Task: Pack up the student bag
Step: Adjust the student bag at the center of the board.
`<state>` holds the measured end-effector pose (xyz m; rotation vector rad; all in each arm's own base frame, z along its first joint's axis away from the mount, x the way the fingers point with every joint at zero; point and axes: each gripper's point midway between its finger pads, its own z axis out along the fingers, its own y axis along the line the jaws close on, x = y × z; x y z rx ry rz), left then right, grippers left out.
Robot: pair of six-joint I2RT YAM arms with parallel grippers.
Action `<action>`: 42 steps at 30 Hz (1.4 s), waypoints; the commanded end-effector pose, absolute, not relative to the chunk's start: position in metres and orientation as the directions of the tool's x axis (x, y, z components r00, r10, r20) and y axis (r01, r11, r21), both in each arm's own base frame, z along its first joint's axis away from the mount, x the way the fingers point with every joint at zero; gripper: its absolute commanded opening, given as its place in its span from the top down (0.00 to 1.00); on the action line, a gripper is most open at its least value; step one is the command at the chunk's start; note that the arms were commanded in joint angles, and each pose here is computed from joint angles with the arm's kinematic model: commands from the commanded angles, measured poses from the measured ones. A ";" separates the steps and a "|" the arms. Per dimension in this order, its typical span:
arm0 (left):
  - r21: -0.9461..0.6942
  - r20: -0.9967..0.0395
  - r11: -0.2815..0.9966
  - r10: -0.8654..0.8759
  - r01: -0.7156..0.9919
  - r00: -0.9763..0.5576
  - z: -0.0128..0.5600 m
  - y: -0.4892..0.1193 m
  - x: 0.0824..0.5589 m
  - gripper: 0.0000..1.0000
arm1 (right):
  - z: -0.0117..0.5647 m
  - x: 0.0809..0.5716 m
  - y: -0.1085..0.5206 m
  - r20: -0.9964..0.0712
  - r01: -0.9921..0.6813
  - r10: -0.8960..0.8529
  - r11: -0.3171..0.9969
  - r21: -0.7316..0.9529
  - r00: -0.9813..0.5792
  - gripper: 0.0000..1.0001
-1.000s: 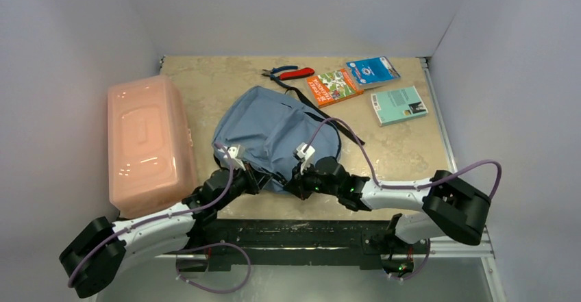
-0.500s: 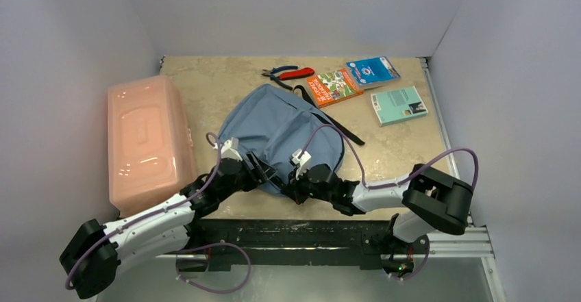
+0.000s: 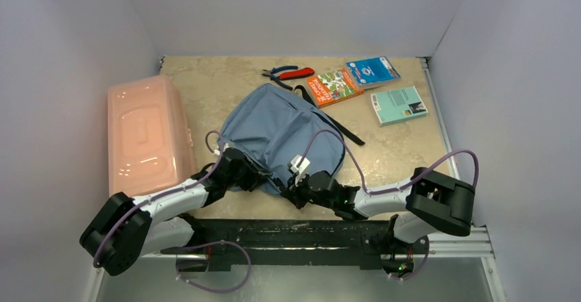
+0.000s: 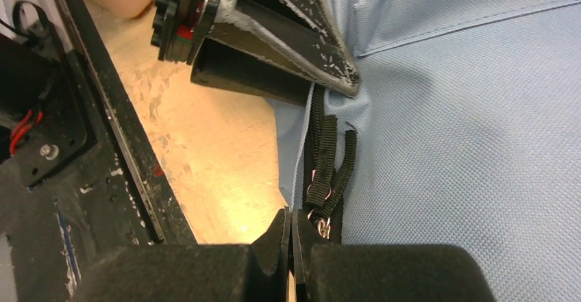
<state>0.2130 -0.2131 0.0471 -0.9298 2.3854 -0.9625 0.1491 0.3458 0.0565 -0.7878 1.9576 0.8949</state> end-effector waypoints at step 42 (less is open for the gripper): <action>-0.929 -0.365 0.320 -0.703 0.188 -0.610 0.130 -0.223 0.226 1.00 | 0.122 0.187 0.326 -0.754 -0.436 0.041 0.795 0.422 -0.655 0.67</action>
